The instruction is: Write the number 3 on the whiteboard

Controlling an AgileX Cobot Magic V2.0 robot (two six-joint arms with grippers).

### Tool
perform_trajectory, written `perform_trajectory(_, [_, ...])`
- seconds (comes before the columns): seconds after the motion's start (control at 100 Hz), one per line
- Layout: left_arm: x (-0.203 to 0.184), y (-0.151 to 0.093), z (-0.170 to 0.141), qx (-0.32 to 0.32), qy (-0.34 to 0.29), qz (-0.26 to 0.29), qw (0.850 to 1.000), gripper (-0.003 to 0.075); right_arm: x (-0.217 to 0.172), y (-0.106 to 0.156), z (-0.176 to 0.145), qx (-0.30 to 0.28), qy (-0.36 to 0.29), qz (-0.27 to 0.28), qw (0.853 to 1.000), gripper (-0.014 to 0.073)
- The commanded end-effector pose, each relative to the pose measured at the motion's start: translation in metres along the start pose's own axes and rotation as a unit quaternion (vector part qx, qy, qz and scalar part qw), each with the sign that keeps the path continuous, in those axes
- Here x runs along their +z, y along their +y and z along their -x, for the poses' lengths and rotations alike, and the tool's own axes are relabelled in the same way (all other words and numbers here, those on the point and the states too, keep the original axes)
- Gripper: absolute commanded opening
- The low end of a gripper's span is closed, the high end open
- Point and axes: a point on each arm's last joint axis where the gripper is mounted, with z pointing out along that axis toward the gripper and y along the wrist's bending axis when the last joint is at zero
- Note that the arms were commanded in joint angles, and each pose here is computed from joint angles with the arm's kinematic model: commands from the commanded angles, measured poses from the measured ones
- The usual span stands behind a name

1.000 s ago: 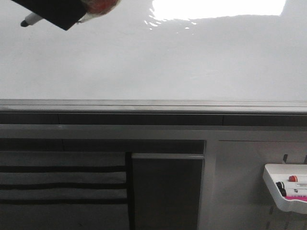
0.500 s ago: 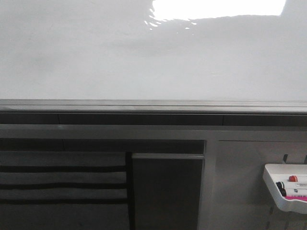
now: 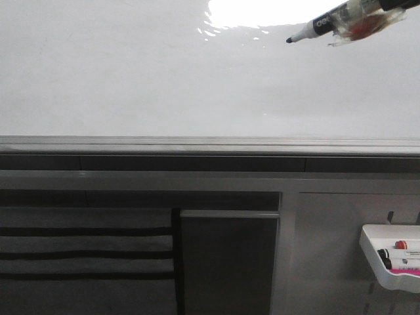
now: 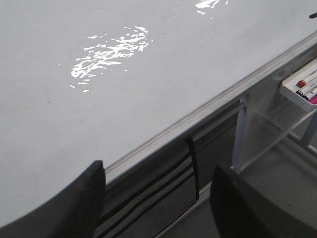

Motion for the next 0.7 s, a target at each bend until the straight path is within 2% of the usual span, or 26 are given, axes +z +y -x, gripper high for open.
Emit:
perform_trajectory(0.0, [-0.005,0.005,0.014,-0.016,-0.048,0.02,0.999,0.0426,-0.009,-0.002,0.013,0.014,-0.048,-0.012,0.999,0.0027])
perform_trajectory(0.12, [-0.005,0.005,0.014,-0.016,-0.048,0.02,0.999,0.0426,-0.007,-0.003,0.02,0.022,-0.055,-0.01,0.998,0.0027])
perform_trajectory(0.26, [-0.005,0.005,0.014,-0.016,-0.048,0.02,0.999,0.0426,0.007,-0.006,0.04,0.019,-0.021,0.018,0.999,0.0027])
perform_trajectory(0.48, [-0.005,0.005,0.014,-0.016,-0.048,0.02,0.999,0.0426,0.048,-0.018,0.079,0.014,0.031,0.055,0.998,0.0027])
perform_trajectory(0.63, [-0.005,0.005,0.014,-0.016,-0.048,0.02,0.999,0.0426,0.076,-0.012,0.098,-0.026,0.045,0.068,0.996,0.0027])
perform_trajectory(0.69, [-0.005,0.005,0.014,-0.016,-0.048,0.02,0.999,0.0426,0.088,-0.013,0.102,-0.031,0.049,0.053,0.997,0.0027])
